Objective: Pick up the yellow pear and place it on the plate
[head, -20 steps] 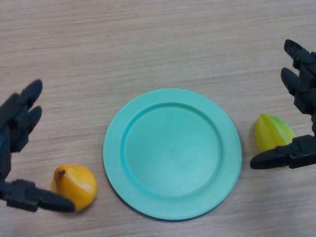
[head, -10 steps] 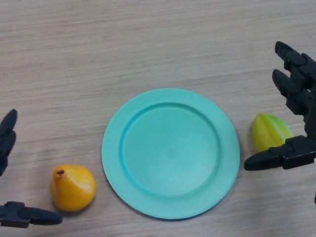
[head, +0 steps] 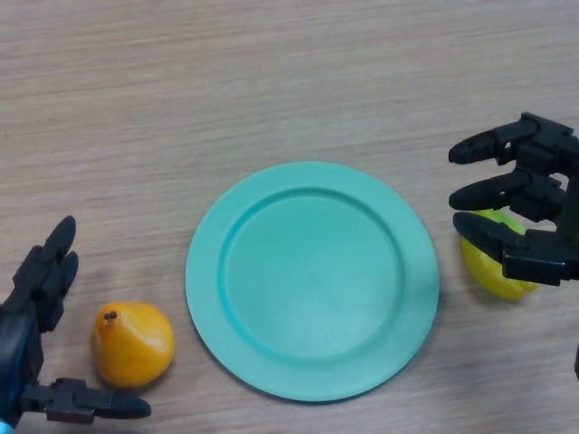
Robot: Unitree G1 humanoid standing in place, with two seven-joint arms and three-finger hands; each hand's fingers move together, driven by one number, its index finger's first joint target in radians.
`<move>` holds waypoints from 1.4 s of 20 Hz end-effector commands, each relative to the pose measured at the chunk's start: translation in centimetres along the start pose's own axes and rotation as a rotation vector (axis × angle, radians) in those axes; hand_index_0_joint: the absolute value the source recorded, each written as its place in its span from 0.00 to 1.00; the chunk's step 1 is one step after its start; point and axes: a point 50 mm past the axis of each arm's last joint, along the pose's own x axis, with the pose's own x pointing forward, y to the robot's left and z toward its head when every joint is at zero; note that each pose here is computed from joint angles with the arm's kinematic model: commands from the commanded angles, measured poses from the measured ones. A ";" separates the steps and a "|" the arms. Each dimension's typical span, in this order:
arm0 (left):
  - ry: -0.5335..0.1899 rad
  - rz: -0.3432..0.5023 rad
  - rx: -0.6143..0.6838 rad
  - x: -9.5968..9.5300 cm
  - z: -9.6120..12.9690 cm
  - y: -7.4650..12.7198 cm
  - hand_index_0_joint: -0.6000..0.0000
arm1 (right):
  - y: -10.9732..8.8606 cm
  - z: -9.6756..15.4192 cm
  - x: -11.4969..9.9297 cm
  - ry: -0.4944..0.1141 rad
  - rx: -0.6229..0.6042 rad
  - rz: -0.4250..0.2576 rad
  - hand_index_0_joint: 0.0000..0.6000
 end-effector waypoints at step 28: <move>-0.315 -0.180 0.042 3.9 9.6 -5.8 0.00 | -1.8 4.2 -0.7 -0.270 -0.118 -0.122 0.00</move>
